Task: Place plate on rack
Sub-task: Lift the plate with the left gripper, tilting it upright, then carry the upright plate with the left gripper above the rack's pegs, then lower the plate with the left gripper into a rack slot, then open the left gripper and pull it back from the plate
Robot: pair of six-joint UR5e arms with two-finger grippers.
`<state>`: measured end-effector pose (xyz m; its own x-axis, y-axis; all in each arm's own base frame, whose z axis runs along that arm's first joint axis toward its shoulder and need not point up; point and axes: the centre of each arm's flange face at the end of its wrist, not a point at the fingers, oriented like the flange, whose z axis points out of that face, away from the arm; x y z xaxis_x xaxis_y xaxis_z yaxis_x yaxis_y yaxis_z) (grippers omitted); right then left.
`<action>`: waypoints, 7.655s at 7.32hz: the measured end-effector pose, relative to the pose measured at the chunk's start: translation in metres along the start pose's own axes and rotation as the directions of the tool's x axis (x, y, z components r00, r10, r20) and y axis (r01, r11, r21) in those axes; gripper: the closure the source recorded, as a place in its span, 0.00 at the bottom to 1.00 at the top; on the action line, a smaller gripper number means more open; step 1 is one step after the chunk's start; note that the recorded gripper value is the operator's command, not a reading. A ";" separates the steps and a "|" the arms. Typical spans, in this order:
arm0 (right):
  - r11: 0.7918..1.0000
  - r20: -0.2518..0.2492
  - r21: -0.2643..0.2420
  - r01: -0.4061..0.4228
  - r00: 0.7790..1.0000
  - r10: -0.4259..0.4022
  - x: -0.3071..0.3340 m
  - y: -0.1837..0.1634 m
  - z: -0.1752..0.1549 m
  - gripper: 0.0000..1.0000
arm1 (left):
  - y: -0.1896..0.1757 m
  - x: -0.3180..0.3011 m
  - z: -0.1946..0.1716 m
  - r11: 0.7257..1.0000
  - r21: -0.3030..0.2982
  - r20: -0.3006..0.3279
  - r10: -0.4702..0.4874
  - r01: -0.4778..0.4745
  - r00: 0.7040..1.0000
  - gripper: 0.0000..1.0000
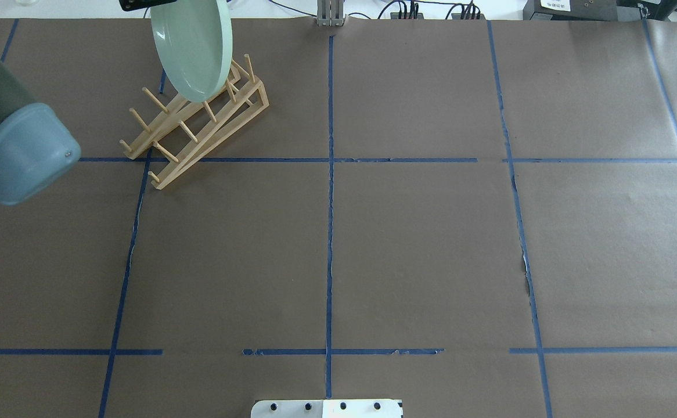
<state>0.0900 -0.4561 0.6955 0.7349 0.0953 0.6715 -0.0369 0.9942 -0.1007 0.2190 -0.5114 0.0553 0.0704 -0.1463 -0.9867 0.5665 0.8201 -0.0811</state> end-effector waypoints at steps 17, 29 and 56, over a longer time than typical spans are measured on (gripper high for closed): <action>1.000 0.000 0.000 -0.001 1.000 0.001 0.000 0.000 0.000 0.00 | -0.033 -0.204 0.143 0.875 0.142 -0.521 -0.332 0.463 0.786 1.00; 1.000 0.000 0.000 0.000 1.000 0.000 0.000 0.000 0.000 0.00 | -0.014 -0.214 0.182 0.858 0.170 -0.494 -0.351 0.484 0.796 1.00; 1.000 0.000 0.000 0.000 1.000 0.000 0.000 0.000 0.000 0.00 | -0.055 -0.258 0.087 0.931 0.225 0.040 0.285 -0.286 0.958 0.00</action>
<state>0.0900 -0.4561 0.6955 0.7349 0.0951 0.6715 -0.0367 0.9942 -0.1006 0.2412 -0.5664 0.3269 0.2613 0.0718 -0.9626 0.6921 0.6811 0.2388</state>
